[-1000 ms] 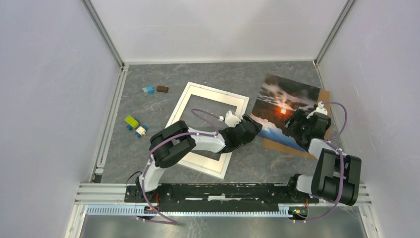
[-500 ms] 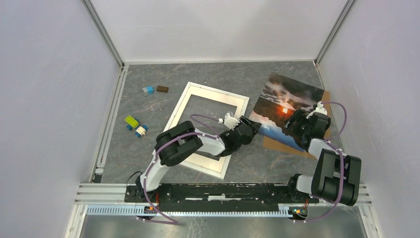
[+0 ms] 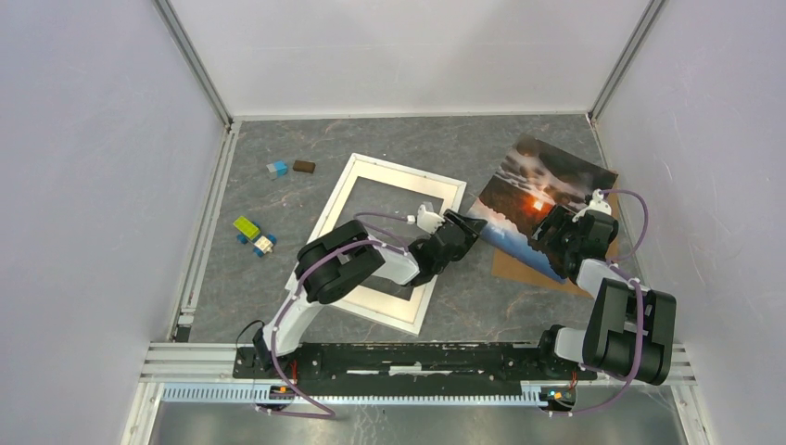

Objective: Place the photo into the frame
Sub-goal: Pick up the photo at the center of the board.

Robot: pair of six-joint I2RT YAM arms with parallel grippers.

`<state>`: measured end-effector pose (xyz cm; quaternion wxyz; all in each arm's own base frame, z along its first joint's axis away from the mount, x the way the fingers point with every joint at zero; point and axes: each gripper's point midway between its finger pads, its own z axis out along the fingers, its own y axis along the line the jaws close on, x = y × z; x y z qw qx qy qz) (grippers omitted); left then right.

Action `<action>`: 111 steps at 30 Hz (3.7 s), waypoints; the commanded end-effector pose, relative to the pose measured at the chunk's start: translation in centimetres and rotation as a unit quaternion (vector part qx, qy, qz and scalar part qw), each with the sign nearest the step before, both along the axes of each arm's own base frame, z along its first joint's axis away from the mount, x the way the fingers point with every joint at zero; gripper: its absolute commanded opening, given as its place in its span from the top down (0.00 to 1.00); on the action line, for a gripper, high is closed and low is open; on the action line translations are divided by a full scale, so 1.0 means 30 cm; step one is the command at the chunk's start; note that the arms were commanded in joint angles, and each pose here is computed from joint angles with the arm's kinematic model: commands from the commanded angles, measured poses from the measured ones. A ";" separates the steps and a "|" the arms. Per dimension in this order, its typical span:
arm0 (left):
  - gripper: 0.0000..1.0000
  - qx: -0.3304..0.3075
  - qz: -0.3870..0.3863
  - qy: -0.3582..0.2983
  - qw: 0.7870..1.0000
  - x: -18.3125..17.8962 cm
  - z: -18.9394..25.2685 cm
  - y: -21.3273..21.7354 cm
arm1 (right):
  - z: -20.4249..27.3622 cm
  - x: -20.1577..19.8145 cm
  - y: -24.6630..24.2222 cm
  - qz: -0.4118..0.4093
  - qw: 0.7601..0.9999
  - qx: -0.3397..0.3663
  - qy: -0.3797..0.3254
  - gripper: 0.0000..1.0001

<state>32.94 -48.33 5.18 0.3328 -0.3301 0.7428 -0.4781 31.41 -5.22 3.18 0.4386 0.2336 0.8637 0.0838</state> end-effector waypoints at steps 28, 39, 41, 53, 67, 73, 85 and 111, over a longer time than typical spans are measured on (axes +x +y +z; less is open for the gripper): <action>0.98 0.078 -0.062 -0.044 0.994 0.120 0.239 0.085 | 0.223 -0.006 0.191 0.117 0.975 -0.187 -0.027 0.02; 0.98 0.058 -0.143 -0.028 0.988 0.072 0.348 0.084 | 0.324 -0.068 0.482 0.243 0.908 -0.338 -0.049 0.04; 0.98 0.055 -0.145 -0.027 0.987 0.064 0.352 0.093 | 0.312 -0.077 0.484 0.239 0.899 -0.364 -0.031 0.05; 0.98 0.046 -0.175 -0.046 0.983 0.135 0.492 0.242 | 0.448 -0.147 0.577 0.262 0.903 -0.328 -0.093 0.02; 0.98 0.048 -0.207 -0.045 0.976 0.207 0.594 0.663 | 0.547 -0.224 0.872 0.501 0.734 -0.347 -0.299 0.02; 0.98 0.060 -0.225 -0.044 0.972 0.188 0.607 0.767 | 0.476 -0.259 0.908 0.533 0.648 -0.396 -0.372 0.03; 0.98 0.050 -0.229 -0.031 0.972 0.152 0.604 0.831 | 0.391 -0.273 0.914 0.500 0.543 -0.501 -0.452 0.04; 0.98 -0.011 -0.205 -0.031 0.978 0.127 0.676 0.893 | 0.473 -0.329 1.088 0.420 0.547 -0.533 -0.490 0.09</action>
